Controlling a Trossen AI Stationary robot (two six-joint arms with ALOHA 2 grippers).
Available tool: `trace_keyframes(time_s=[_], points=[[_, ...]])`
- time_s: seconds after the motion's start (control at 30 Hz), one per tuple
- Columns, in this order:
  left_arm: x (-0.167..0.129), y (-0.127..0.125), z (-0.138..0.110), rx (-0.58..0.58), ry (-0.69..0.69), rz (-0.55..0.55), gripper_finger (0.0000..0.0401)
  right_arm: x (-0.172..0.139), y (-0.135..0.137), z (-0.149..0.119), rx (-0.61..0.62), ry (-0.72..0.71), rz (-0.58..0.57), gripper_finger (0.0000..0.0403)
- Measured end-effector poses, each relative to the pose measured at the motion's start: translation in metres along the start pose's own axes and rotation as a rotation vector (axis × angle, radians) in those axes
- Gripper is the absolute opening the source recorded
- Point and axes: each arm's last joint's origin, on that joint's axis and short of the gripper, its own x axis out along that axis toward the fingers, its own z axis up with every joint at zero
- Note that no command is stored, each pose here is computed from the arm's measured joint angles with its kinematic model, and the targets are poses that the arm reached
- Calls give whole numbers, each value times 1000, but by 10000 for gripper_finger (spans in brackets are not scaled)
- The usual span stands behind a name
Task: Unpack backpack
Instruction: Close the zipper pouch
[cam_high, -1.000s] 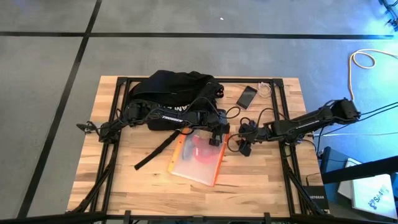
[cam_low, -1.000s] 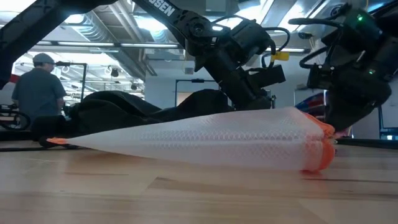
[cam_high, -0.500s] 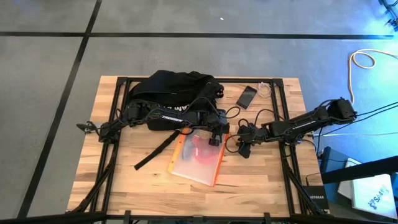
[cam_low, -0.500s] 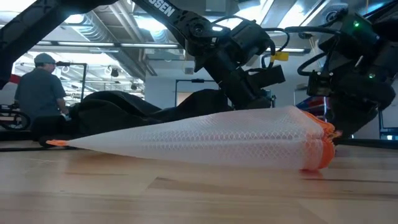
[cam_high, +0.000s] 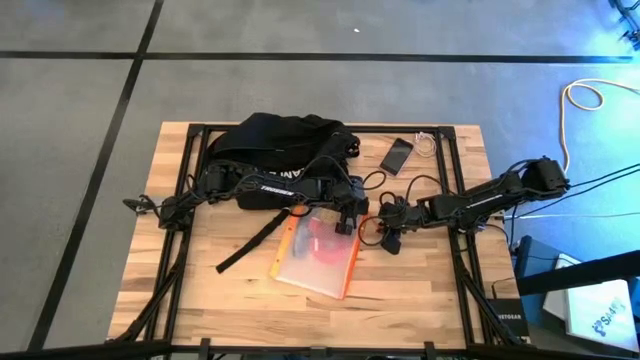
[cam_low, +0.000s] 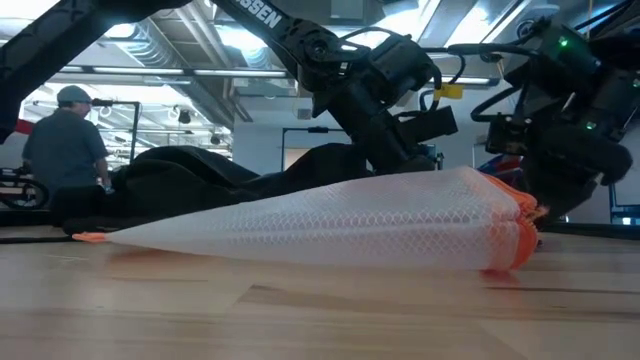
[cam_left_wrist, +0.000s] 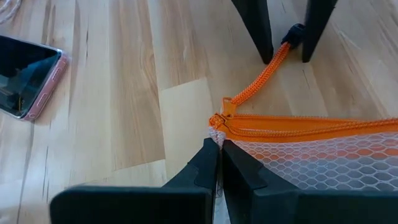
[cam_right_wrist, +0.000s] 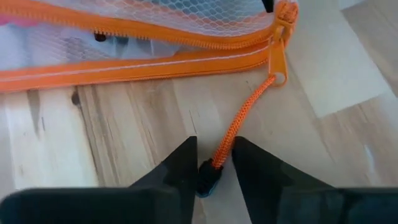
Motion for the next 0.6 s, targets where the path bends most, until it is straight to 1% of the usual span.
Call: trace_keyframes(time_s=[0.3, 0.37, 0.5, 0.6], points=[[0, 0, 0, -4, 0, 0, 0, 0, -1, -2, -51, 18, -1, 7], [0, 0, 0, -2, -1, 0, 0, 0, -1, -2, -38, 20, 1, 3], [0, 1, 0, -6, 8, 22, 0, 0, 2, -1, 37, 26, 6, 1], [0, 4, -1, -12, 11, 31, 0, -3, 12, 0, 27, 37, 12, 0]])
